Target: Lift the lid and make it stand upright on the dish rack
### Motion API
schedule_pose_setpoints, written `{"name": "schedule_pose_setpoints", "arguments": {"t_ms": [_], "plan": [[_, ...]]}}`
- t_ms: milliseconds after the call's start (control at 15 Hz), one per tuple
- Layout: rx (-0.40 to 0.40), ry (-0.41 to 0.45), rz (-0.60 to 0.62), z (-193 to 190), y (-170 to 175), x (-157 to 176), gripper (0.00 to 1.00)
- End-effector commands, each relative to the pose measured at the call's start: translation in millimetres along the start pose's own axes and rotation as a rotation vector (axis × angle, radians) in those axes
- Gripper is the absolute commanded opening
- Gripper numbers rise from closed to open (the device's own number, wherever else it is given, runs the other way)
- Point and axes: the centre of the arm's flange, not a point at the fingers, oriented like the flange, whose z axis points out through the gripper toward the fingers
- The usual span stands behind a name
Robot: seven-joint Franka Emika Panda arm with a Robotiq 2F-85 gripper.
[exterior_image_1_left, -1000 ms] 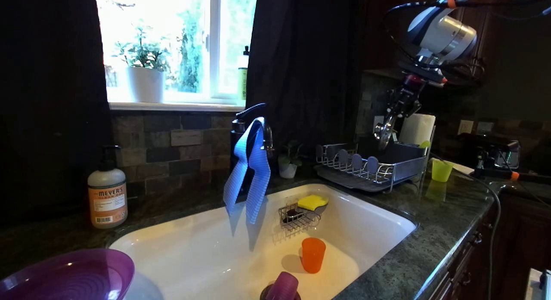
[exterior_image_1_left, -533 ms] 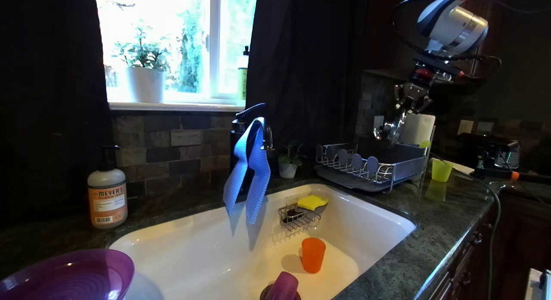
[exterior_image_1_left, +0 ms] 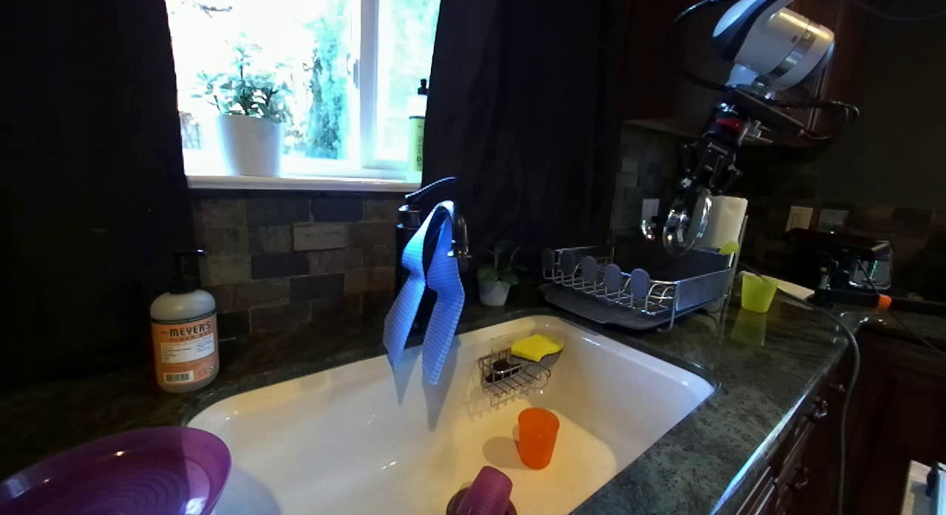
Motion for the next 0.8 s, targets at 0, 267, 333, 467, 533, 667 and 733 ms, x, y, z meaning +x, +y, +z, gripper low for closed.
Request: {"name": "schedule_pose_setpoints", "arguments": {"t_ms": [0, 267, 333, 467, 533, 667, 733], "plan": [[-0.012, -0.025, -0.142, -13.4, -2.4, -0.1, 0.03], [0.011, -0.032, -0.108, -7.8, -4.6, -1.2, 0.11], [0.012, -0.034, -0.107, -8.4, -4.8, -0.6, 0.11], [0.018, -0.029, -0.123, -9.0, -6.1, 1.1, 0.03], [0.019, -0.023, -0.144, -10.2, -7.3, 1.9, 0.03], [0.016, -0.024, -0.183, -11.5, -10.0, 5.1, 0.03], [0.009, -0.020, -0.214, -12.6, -12.6, 7.4, 0.03]]}}
